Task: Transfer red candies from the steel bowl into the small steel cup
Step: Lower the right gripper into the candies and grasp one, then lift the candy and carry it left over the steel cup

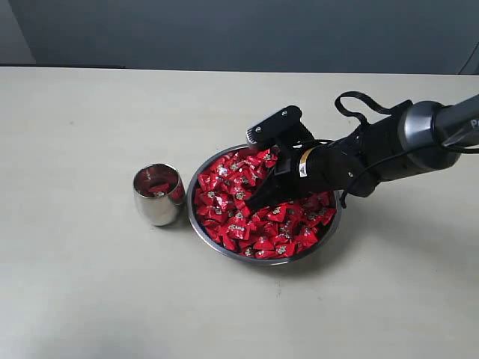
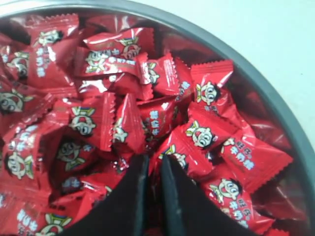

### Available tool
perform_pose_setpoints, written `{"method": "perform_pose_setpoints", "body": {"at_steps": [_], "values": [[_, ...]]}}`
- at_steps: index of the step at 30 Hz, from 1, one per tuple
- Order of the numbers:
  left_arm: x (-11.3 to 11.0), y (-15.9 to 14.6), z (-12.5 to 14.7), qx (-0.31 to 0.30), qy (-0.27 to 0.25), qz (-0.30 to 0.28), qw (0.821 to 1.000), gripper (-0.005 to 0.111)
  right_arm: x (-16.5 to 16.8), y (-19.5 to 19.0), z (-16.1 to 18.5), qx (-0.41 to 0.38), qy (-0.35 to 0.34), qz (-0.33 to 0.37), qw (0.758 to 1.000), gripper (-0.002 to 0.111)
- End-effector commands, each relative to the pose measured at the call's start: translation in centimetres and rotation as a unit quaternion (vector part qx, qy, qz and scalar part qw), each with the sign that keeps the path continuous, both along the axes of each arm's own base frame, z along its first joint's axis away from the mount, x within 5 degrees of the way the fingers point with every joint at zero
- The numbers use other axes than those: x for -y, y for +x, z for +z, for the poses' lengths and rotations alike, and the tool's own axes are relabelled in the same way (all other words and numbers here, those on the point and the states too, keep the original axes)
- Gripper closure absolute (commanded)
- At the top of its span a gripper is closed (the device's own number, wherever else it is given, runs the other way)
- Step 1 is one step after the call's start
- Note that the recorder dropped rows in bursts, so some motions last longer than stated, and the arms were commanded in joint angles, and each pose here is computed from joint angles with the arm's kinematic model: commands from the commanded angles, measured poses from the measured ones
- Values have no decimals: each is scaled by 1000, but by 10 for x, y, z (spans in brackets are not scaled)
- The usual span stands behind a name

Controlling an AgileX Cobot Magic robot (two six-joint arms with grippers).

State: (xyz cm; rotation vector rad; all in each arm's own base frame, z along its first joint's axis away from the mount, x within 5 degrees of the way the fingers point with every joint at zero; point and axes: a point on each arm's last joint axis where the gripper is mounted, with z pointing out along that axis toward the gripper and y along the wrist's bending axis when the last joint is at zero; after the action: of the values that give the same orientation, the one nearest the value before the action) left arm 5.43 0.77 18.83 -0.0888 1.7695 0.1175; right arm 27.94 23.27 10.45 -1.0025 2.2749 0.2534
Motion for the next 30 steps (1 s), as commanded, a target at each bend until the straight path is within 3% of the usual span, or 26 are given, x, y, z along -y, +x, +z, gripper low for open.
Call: {"method": "perform_pose_setpoints", "body": {"at_steps": [1, 30], "values": [[0, 0, -1, 2, -2, 0, 1000, 106, 2, 1, 5, 4, -2, 0, 1000, 109], [0, 0, -1, 2, -2, 0, 1000, 106, 8, -4, 63, 44, 22, -5, 999, 109]]}}
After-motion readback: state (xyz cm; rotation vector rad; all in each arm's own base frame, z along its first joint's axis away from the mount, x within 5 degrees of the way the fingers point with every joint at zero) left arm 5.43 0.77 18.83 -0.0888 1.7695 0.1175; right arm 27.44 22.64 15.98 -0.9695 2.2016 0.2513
